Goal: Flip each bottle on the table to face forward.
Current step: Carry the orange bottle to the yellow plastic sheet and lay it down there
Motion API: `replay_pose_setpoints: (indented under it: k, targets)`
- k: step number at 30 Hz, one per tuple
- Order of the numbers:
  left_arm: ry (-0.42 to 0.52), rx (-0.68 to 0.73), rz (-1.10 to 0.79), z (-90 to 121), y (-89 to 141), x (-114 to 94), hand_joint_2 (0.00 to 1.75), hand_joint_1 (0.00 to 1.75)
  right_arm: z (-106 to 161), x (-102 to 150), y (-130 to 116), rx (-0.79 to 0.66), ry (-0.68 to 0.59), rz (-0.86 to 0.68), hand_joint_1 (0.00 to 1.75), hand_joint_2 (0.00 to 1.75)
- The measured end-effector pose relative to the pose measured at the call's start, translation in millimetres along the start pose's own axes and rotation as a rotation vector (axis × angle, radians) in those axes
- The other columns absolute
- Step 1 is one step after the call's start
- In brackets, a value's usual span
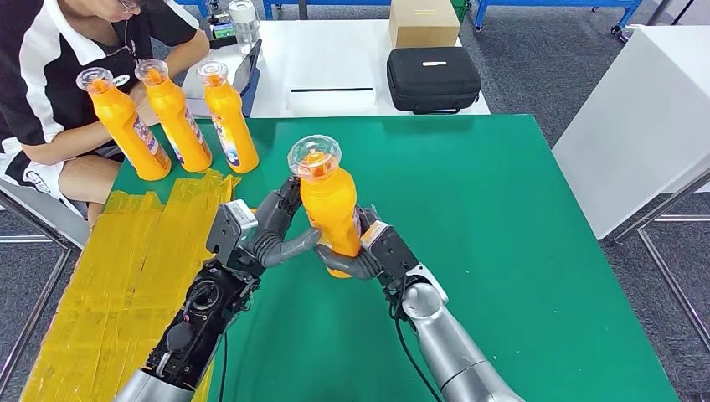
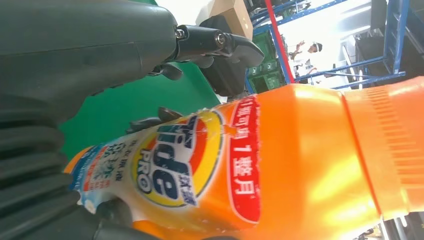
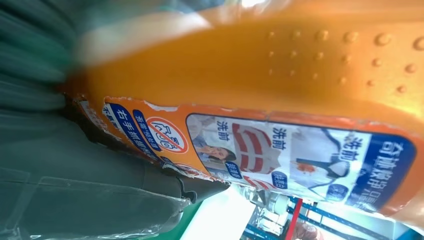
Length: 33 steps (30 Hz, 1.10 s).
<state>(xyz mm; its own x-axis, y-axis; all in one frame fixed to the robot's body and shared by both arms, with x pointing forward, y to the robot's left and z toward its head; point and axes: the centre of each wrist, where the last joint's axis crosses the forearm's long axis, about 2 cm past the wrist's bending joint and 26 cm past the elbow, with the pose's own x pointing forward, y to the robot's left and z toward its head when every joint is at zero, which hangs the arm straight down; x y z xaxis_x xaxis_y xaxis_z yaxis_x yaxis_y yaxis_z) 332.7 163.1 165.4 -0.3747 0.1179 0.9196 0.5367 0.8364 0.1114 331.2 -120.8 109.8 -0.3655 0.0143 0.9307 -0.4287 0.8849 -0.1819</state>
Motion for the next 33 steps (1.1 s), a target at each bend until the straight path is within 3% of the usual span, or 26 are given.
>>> replay_pose_setpoints:
  k: [20,28,32,33]
  targets:
    - [-0.001,-0.021,-0.043,-1,-13,2,1.75,0.0,-1,-2,19,0.1,0.032,0.066,1.75,1.75]
    - [0.009,-0.01,0.014,7,-15,-3,1.75,0.04,-6,3,29,0.219,0.011,0.164,1.75,1.75]
    - [0.005,0.004,0.078,15,-15,-7,1.75,1.64,-5,3,33,0.243,0.01,0.193,1.75,1.75]
    - [0.005,0.009,0.097,16,-14,-8,1.75,1.72,-4,3,34,0.246,0.012,0.196,1.75,1.75]
